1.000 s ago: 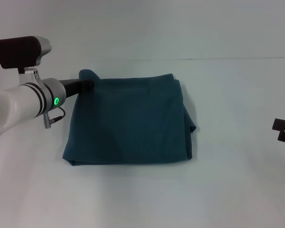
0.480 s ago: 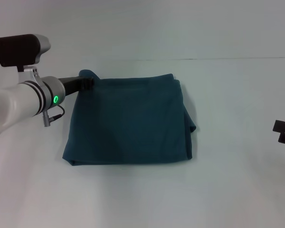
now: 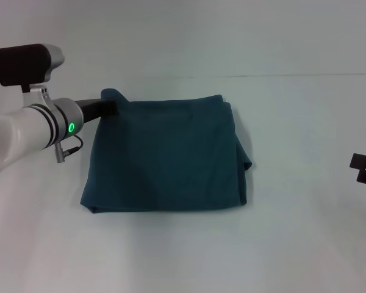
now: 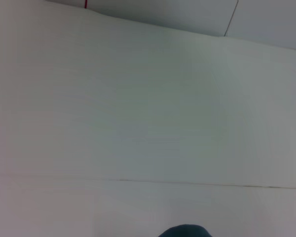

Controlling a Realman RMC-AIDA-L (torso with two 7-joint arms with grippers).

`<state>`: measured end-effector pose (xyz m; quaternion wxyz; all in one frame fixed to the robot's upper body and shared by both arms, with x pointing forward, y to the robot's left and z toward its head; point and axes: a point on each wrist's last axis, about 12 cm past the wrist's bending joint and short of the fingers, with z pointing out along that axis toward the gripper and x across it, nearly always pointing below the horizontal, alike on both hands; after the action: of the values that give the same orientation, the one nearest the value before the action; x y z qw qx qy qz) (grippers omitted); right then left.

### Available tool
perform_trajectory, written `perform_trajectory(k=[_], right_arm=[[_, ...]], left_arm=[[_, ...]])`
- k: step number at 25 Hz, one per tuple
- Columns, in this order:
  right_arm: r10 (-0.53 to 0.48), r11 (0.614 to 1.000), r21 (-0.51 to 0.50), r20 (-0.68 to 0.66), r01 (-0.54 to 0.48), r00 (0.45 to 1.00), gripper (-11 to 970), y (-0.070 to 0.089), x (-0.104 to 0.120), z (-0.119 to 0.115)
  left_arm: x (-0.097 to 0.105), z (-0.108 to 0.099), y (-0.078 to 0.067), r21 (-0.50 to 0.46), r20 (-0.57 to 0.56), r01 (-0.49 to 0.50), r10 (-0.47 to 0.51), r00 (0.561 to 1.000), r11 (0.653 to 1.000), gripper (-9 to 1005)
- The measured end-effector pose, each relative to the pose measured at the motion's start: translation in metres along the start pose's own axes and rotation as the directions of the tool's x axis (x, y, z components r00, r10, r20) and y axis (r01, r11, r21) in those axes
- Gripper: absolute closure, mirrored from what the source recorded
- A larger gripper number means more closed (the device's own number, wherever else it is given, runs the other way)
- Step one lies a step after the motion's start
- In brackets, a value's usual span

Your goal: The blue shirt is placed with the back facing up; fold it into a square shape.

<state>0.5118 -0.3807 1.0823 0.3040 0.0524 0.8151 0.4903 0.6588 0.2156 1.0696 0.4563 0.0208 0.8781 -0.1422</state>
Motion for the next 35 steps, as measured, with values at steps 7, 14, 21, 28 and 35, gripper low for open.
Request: perform_trajectory(k=[7,14,21,28,35], right_arm=[[-0.001,1.0,-0.001,0.0,0.001,1.0,76,0.0,-0.001,0.001],[0.004,1.0,0.002,0.001,-0.004,1.0,76,0.0,0.0,0.0],[0.001,1.0,-0.001,0.0,-0.001,1.0,75,0.001,-0.001,0.001],[0.0,1.0,0.0,0.0,0.0,1.0,77,0.0,0.0,0.0],[0.002,1.0,-0.003,0.008,-0.002,1.0,75,0.0,-0.001,-0.002]], left_arm=[[0.0,-0.001,0.002,0.001,0.004,0.018,-0.018,1.0,1.0,921],[0.003,-0.008,0.016,-0.006,0.037,0.114,-0.113,0.993,0.994,957],[0.005,-0.009,0.018,-0.008,0.034,0.112,-0.112,0.993,0.994,956],[0.004,-0.009,0.02,-0.028,0.045,0.087,-0.086,0.995,0.996,956],[-0.003,-0.049,0.055,0.128,0.157,0.33,-0.347,0.925,0.935,892]])
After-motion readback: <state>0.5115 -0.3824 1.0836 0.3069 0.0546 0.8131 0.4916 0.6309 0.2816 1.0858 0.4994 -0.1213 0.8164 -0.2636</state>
